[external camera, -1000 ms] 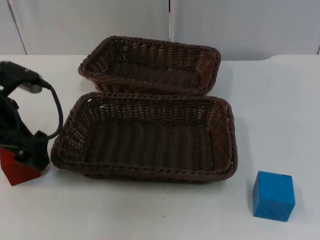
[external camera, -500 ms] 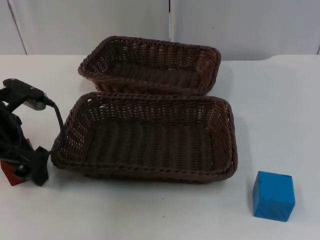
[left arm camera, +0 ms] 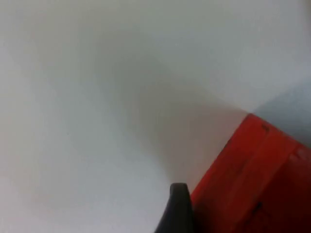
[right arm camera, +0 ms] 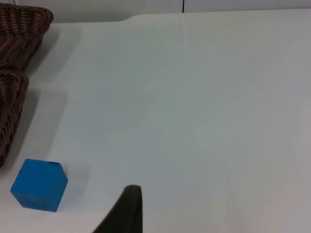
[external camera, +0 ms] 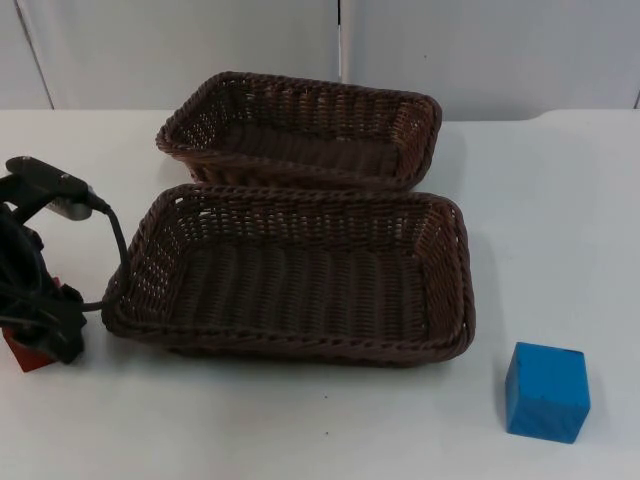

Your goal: Pick up one cube with the left hand and place it into the upper basket. Pick up one cube with the right hand and place it into the lower basket.

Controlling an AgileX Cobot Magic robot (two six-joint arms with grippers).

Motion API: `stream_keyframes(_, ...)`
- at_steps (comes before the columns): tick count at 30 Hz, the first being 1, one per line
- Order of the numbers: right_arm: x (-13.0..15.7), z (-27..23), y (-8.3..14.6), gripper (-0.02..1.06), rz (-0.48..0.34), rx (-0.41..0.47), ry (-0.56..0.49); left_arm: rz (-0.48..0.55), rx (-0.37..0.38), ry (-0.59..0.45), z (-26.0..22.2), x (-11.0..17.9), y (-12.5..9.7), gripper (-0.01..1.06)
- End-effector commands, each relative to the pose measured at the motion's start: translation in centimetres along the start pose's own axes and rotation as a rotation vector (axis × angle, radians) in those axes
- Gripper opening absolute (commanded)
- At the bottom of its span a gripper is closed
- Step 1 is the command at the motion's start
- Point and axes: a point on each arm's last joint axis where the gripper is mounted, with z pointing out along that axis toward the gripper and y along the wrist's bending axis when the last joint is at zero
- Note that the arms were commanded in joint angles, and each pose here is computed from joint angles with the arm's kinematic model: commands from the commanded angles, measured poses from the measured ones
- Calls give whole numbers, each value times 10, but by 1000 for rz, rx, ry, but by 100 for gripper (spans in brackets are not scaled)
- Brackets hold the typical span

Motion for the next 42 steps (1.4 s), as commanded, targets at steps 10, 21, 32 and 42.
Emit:
stream_keyframes(10, 0, 0, 0, 104, 0, -4, -1, -4, 24, 36, -2, 2, -2, 0)
stream_keyframes(21, 0, 0, 0, 104, 0, -4, -1, -54, 49, 59, -21, 3, -6, 0)
stream_keyframes(32, 0, 0, 0, 104, 0, -4, -1, -89, 19, -57, -84, -2, -10, 0)
stream_keyframes(42, 0, 0, 0, 104, 0, -4, -1, -145, 10, -212, -129, -5, -17, 0)
